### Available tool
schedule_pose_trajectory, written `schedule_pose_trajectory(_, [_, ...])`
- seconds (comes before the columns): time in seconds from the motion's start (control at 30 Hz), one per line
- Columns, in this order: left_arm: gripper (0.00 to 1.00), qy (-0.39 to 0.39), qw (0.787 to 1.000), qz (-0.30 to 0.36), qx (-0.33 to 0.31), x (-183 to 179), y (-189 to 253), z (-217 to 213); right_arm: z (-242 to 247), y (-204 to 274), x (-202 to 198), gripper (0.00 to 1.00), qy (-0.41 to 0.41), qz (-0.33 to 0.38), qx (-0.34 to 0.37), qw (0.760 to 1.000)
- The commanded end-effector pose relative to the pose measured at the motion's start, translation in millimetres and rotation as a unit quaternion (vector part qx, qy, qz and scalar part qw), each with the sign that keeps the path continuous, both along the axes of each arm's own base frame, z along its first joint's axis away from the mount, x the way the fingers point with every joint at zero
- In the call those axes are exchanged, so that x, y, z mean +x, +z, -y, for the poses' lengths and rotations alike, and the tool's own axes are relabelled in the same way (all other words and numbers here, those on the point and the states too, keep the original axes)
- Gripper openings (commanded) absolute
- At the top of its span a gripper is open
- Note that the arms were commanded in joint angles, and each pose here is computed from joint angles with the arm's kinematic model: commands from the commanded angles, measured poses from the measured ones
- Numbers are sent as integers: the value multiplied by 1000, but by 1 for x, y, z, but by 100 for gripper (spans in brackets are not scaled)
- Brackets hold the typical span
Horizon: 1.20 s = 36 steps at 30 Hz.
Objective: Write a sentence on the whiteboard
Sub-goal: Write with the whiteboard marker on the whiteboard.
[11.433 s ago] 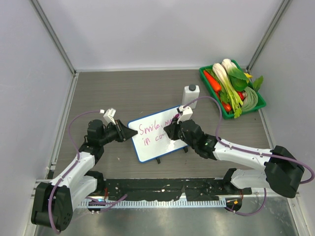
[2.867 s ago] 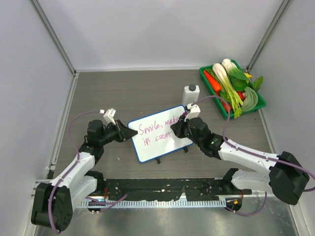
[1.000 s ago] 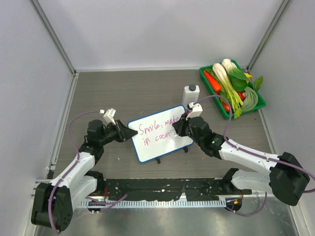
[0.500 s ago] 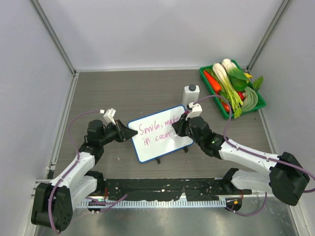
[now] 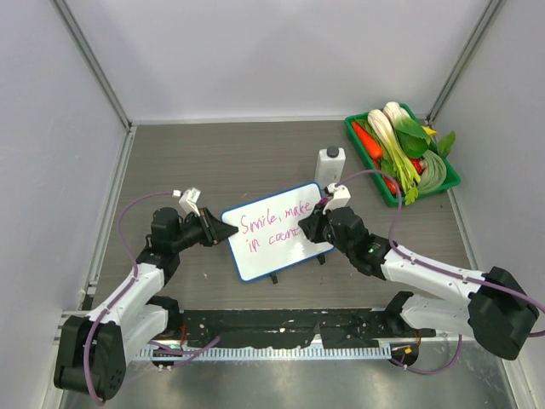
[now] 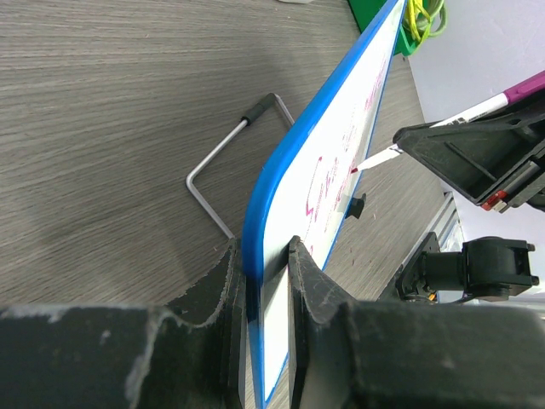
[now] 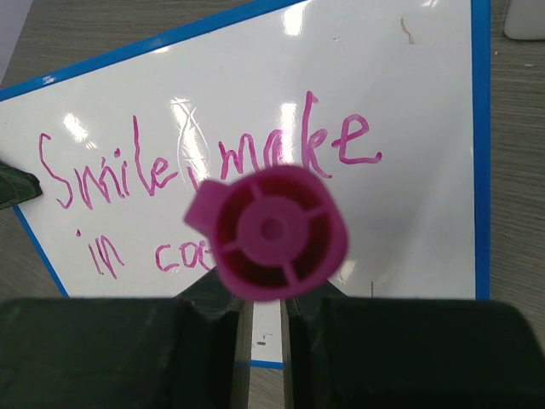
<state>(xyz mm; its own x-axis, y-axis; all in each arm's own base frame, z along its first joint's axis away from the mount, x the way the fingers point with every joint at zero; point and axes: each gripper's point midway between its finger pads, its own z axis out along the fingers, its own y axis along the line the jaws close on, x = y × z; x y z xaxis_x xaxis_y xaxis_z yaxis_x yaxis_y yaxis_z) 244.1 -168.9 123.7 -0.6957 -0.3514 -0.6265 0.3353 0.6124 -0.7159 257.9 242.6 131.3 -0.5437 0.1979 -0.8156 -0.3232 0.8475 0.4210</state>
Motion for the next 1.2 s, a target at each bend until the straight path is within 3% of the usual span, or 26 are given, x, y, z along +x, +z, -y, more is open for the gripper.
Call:
schedule_pose_trajectory(0.0, [0,60,995,10,76,16,-26,-28,7,-11,-5,1,-5,-12,-10,1000])
schedule_pose_trajectory(1.17, [0,62,995,9,78,16,-27,-29,13,46,13,1,-31,59,-7,998])
